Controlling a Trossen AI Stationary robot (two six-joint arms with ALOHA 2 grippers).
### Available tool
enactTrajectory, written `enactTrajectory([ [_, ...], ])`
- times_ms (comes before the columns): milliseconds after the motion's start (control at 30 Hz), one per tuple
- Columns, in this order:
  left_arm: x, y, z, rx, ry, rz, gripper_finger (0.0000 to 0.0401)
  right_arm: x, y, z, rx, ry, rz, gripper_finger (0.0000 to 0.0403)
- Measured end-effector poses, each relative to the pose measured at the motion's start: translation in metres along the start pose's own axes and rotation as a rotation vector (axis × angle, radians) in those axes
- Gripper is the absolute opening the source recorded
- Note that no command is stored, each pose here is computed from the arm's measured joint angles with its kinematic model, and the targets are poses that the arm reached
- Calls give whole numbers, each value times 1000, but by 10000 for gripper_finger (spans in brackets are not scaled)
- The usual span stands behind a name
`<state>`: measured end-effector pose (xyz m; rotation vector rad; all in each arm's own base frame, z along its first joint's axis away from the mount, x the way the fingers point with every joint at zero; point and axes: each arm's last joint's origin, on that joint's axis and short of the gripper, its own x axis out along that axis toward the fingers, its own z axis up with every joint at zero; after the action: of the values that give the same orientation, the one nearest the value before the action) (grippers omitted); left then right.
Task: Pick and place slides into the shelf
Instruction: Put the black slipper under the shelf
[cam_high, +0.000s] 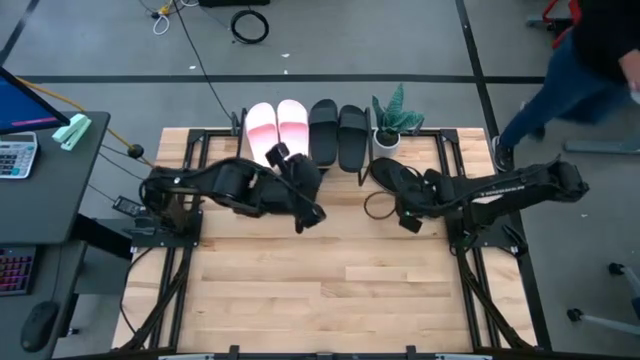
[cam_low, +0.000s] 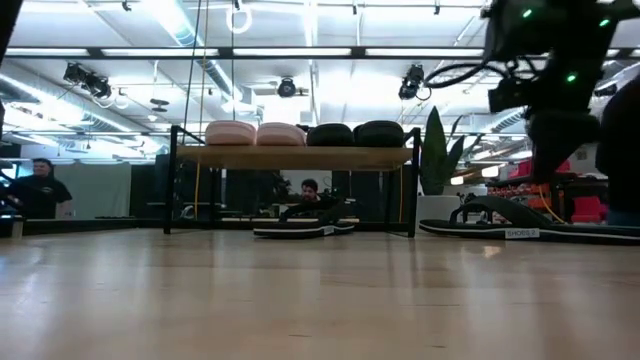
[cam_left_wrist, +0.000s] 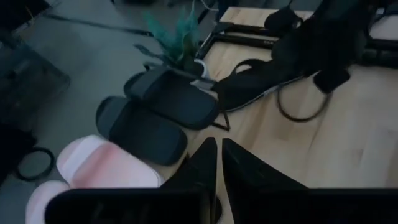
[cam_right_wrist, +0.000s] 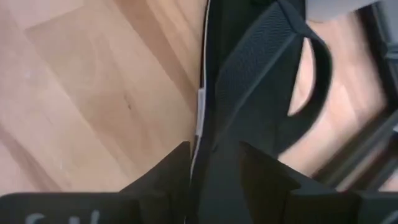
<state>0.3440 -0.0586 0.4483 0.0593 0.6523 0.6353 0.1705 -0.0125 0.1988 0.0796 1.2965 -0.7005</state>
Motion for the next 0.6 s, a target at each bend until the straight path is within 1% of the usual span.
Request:
enactTrajectory([
  [167, -9, 4, -3, 7, 10, -3, 20, 22, -10, 4, 37, 51, 139, 138],
  [367, -13, 2, -6, 30, 22, -7, 12, 29, -29, 9, 153, 70, 95, 137],
  [533, -12, 2, -6, 32, 23, -6, 19, 35, -43, 14, 229, 91, 158, 137],
  [600, -12, 2, -6, 31, 23, -5, 19, 38, -49, 16, 271, 81, 162, 137],
])
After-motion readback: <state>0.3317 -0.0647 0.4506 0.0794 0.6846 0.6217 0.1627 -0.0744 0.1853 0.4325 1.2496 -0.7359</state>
